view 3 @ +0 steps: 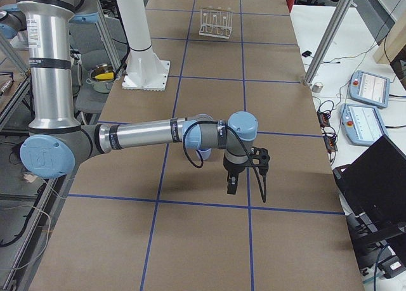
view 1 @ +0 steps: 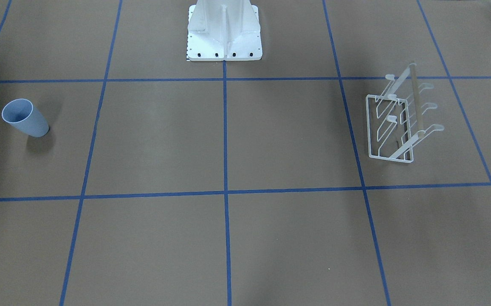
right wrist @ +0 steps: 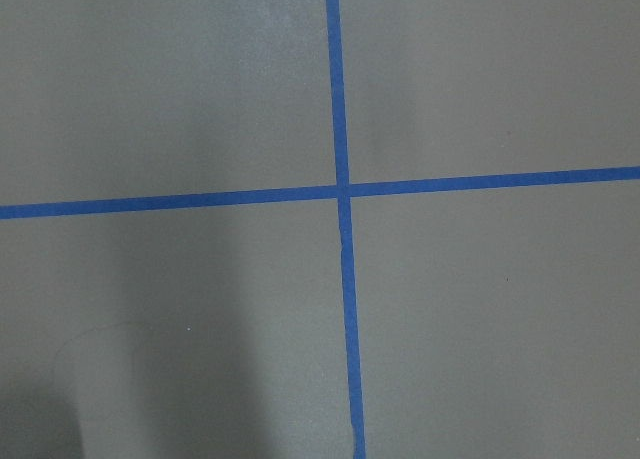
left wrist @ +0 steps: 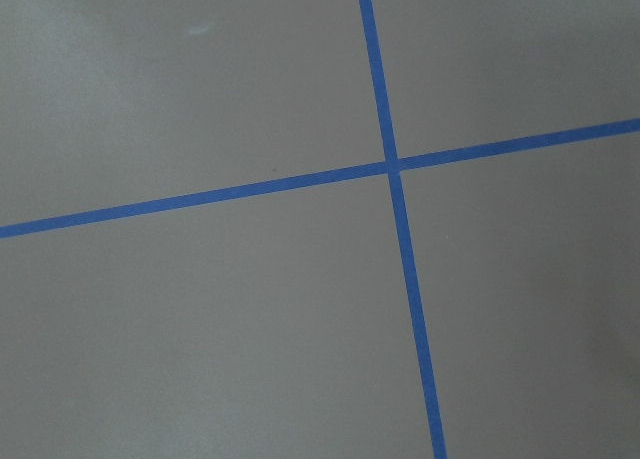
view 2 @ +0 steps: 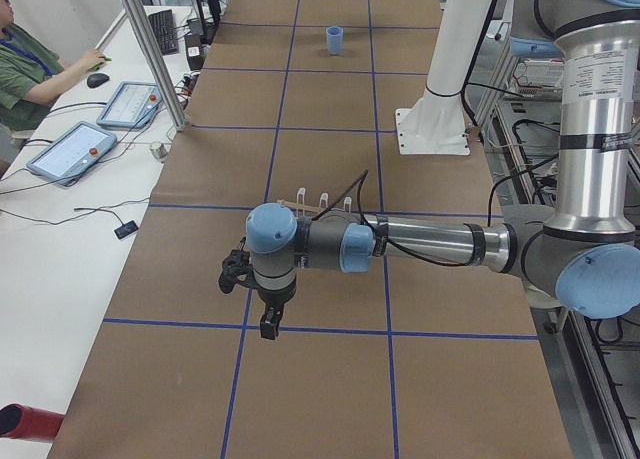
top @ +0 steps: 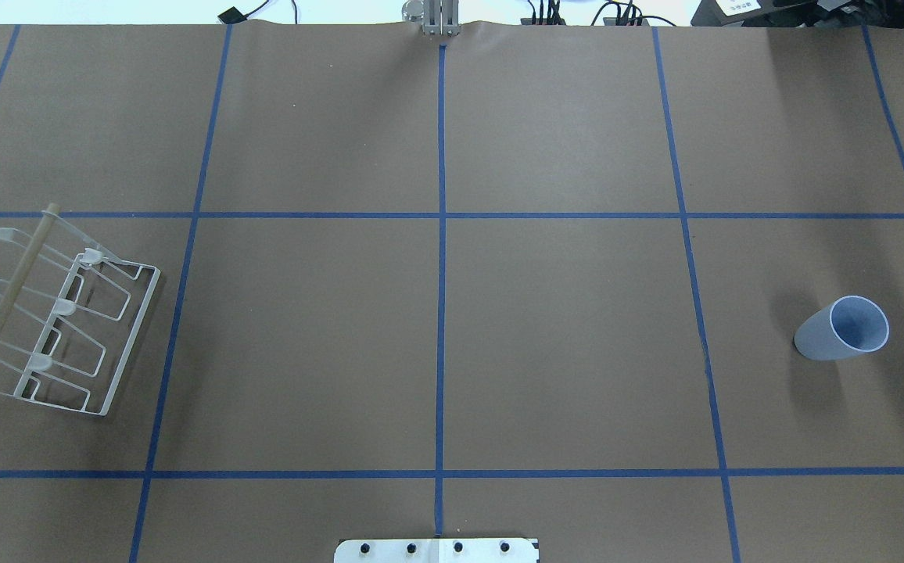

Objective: Hang cup on cup holder

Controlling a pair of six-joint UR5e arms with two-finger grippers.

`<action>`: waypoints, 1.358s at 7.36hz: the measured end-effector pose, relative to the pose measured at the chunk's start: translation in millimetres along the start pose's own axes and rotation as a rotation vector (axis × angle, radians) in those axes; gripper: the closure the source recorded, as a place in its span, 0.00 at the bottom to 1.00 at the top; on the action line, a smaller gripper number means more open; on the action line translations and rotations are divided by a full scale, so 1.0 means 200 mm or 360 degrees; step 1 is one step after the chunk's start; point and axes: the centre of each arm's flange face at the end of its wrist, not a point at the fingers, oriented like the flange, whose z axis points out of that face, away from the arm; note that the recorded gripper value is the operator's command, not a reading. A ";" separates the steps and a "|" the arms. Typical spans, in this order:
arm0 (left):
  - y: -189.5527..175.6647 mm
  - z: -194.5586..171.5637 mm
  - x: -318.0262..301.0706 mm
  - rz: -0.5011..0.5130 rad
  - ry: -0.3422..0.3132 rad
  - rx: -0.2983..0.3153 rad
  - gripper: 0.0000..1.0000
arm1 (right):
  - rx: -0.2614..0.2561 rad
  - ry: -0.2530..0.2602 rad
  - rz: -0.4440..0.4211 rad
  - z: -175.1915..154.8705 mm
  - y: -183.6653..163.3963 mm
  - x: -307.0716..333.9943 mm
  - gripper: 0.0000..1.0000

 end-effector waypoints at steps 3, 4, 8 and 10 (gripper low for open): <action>0.00 0.00 0.00 -0.0002 0.0002 0.0000 0.01 | 0.0013 0.0001 -0.0013 -0.01 0.00 -0.01 0.00; -0.01 -0.01 0.00 0.0001 0.0000 0.0004 0.01 | 0.0037 -0.0002 -0.0037 -0.04 -0.01 -0.04 0.00; -0.03 -0.09 0.12 0.0051 0.0113 0.0073 0.01 | 0.0170 -0.0095 -0.0304 -0.09 -0.06 -0.34 0.00; -0.02 -0.09 0.12 0.0050 0.0143 0.0075 0.01 | 0.0139 -0.0281 -0.0447 0.02 -0.02 -0.49 0.00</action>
